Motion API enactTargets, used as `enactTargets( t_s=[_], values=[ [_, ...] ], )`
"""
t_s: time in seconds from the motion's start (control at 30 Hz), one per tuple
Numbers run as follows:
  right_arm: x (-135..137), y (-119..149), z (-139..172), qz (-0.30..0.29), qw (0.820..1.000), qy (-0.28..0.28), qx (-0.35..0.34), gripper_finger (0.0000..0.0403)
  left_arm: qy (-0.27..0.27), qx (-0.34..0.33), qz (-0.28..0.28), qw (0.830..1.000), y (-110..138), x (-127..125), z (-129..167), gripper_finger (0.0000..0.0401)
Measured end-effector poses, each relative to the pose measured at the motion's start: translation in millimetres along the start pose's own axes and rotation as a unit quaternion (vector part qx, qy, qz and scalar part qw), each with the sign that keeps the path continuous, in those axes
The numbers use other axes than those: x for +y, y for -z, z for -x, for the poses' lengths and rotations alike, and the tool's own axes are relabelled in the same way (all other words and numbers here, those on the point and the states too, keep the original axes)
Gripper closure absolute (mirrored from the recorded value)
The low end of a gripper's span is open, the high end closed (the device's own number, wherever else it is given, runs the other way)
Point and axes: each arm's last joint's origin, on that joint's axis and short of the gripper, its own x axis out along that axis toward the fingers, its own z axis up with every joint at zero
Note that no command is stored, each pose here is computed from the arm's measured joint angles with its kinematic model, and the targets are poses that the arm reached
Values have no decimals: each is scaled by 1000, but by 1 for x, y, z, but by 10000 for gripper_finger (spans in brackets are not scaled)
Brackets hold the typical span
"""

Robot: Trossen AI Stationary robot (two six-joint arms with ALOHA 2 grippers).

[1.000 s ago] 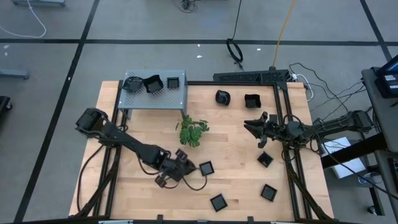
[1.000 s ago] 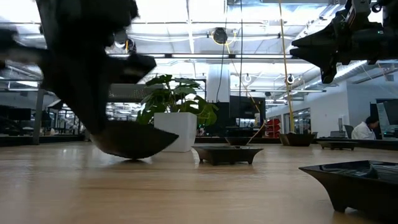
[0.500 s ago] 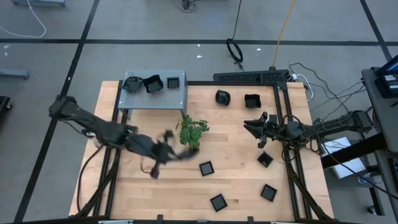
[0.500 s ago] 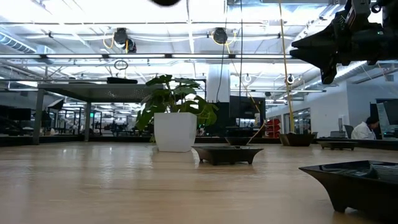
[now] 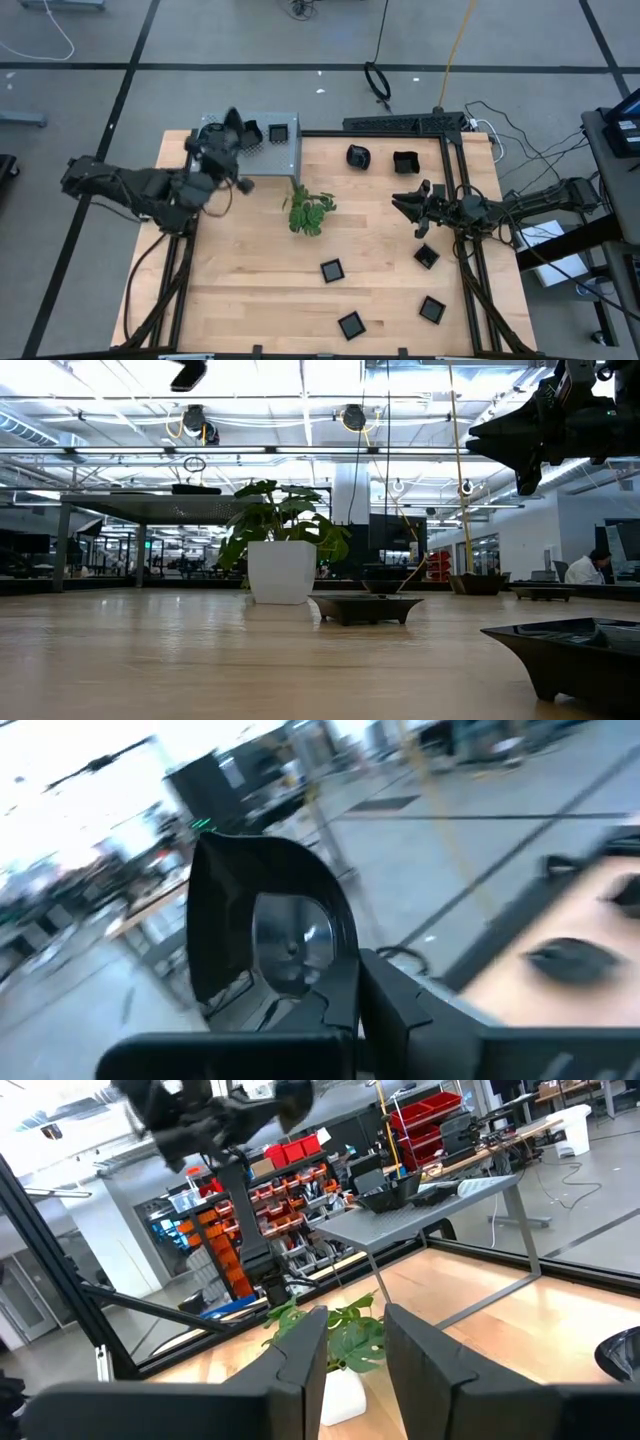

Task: Pick & Place Mini shaped plates
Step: Stack the leaf shaped plate on top of the leaf shaped plate on the shelf

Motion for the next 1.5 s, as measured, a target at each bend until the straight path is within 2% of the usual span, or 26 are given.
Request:
enactTargets(
  t_s=[0.13,0.23,0.33,0.47,0.6,0.7,0.83,0.97,1.17,1.33,1.5],
  values=[
    [0,0,0,0,1000,0,0,314,-47,40,17,998,8,22,-23,392],
    [0,0,0,0,1000,0,0,314,-52,88,2,995,19,35,-41,389],
    [0,0,0,0,1000,0,0,314,-26,159,-4,987,35,48,-56,396],
    [0,0,0,0,1000,0,0,314,22,271,5,962,58,65,-69,391],
    [0,0,0,0,1000,0,0,314,41,331,-1,943,71,81,-73,395],
    [0,0,0,0,1000,0,0,314,62,343,-2,937,75,90,-77,396],
    [0,0,0,0,1000,0,0,314,79,360,-37,929,81,95,-86,389],
    [0,0,0,0,1000,0,0,314,95,382,-87,915,87,96,-98,397],
    [0,0,0,0,1000,0,0,314,137,400,-176,889,95,91,-112,385],
    [0,0,0,0,1000,0,0,314,167,394,-242,871,96,90,-114,397],
    [0,0,0,0,1000,0,0,314,182,395,-292,852,97,91,-113,376]
  ],
)
